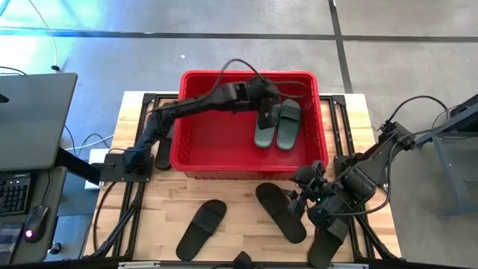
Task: Pick and place slides into bin
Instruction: Put the black slide into the red container
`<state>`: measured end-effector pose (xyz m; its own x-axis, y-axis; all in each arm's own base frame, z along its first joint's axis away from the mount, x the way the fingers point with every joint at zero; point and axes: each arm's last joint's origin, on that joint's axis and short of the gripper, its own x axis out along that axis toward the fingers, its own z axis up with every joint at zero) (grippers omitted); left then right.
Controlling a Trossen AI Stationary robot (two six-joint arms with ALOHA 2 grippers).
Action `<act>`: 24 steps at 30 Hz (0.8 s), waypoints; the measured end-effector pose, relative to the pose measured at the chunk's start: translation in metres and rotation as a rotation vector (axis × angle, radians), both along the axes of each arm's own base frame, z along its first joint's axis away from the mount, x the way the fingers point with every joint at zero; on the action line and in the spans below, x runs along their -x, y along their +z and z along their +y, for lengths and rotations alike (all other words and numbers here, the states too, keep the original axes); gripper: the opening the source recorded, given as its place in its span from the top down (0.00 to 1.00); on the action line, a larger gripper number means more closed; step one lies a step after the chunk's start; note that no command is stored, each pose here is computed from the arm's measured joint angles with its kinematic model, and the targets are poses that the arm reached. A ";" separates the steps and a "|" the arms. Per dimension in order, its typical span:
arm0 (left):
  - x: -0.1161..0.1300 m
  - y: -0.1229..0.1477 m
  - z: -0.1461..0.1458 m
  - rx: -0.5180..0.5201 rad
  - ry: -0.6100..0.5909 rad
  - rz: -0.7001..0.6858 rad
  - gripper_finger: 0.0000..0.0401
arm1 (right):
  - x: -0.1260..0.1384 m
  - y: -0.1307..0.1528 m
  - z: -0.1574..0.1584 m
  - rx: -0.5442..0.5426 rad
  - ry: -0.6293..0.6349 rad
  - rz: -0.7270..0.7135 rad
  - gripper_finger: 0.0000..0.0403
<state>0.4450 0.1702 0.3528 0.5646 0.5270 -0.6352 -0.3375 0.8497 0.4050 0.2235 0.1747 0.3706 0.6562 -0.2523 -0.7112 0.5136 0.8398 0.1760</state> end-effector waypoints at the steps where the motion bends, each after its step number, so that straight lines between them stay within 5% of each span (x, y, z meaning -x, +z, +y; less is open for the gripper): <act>1: 0.004 0.010 -0.003 -0.019 -0.016 -0.011 0.96 | 0.001 -0.001 0.003 -0.019 0.019 0.017 0.49; 12: 0.046 0.090 -0.061 -0.164 -0.199 -0.116 0.95 | 0.010 -0.048 0.073 -0.323 0.069 0.321 0.49; 20: 0.048 0.101 -0.098 -0.196 -0.301 -0.128 0.82 | 0.016 -0.101 0.115 -0.342 0.129 0.646 0.49; 24: 0.045 0.101 -0.119 -0.176 -0.340 -0.145 0.73 | 0.022 -0.122 0.116 -0.330 -0.022 0.886 0.49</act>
<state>0.4003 0.0515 0.4540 0.8023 0.3885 -0.4533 -0.1136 0.8447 0.5230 0.2019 0.2904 0.2482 -0.1600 0.0453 -0.9861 0.5892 0.8059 -0.0586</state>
